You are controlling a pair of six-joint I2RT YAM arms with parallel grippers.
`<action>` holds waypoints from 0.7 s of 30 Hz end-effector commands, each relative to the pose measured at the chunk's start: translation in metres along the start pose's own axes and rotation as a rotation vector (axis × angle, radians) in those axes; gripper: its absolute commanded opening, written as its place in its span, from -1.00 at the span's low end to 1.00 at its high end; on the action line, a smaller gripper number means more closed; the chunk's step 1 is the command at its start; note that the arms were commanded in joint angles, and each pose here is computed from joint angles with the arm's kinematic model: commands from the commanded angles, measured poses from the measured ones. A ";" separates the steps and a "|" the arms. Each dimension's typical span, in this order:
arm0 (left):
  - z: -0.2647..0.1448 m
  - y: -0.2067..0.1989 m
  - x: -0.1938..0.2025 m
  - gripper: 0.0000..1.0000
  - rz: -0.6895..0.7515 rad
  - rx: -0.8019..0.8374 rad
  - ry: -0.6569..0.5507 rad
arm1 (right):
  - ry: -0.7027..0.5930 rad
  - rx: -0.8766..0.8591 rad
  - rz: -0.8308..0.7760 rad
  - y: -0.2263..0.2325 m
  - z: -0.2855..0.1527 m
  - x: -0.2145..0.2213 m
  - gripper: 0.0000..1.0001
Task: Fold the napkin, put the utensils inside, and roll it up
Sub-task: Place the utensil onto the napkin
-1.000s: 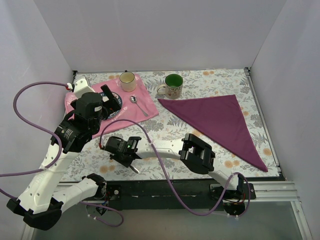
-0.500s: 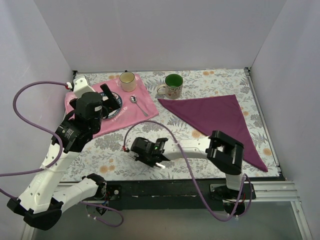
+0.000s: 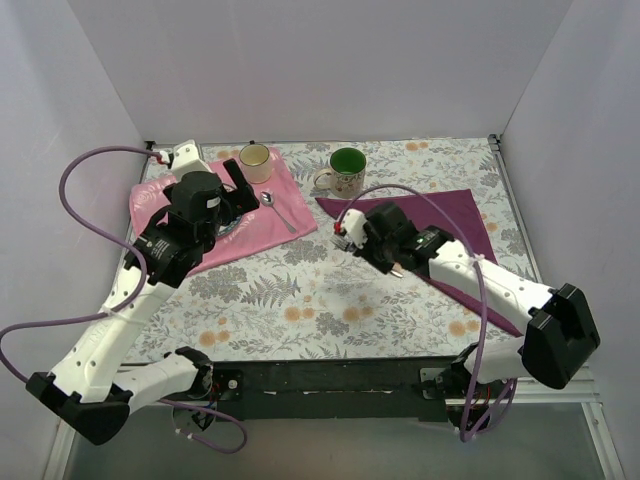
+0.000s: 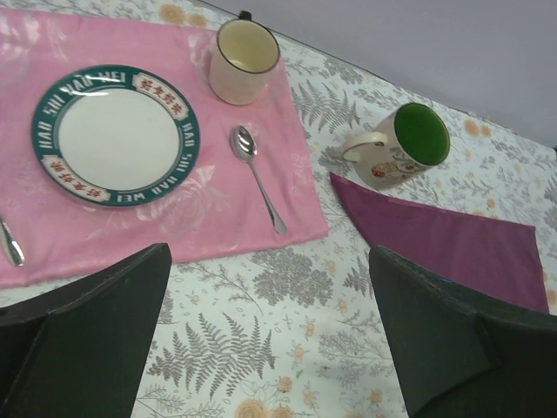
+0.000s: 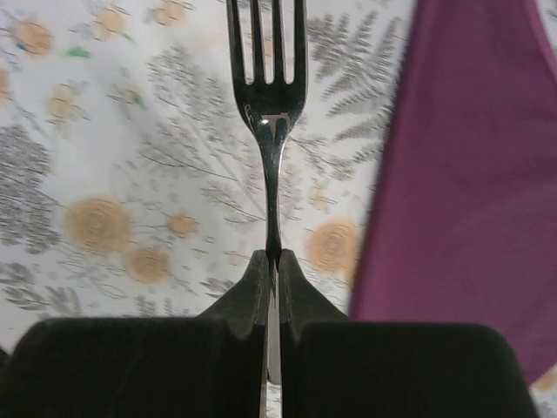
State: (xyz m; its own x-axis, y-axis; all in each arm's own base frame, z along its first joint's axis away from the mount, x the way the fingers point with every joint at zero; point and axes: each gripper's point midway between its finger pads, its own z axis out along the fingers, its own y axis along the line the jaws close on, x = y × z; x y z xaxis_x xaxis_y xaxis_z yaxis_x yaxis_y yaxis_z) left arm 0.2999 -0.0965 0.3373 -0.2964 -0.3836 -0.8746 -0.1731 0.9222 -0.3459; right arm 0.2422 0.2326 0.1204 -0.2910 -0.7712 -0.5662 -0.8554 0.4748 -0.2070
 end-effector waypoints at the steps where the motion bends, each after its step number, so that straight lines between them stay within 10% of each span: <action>1: 0.007 -0.027 0.018 0.96 -0.020 0.122 0.066 | 0.077 0.025 -0.032 -0.056 -0.007 0.048 -0.97; 21: 0.017 -0.051 0.061 0.96 0.055 0.264 0.213 | 0.101 -0.065 0.010 -0.130 -0.002 0.129 -0.97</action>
State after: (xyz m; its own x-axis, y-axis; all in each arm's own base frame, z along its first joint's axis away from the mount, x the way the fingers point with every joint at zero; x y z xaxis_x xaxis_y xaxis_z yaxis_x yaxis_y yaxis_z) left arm 0.3114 -0.1681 0.2875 -0.5143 -0.3275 -0.7926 0.0517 0.9107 -0.4099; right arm 0.3112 0.0612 0.0690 -0.3884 -0.8040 -0.4503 -0.8431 0.5073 -0.1786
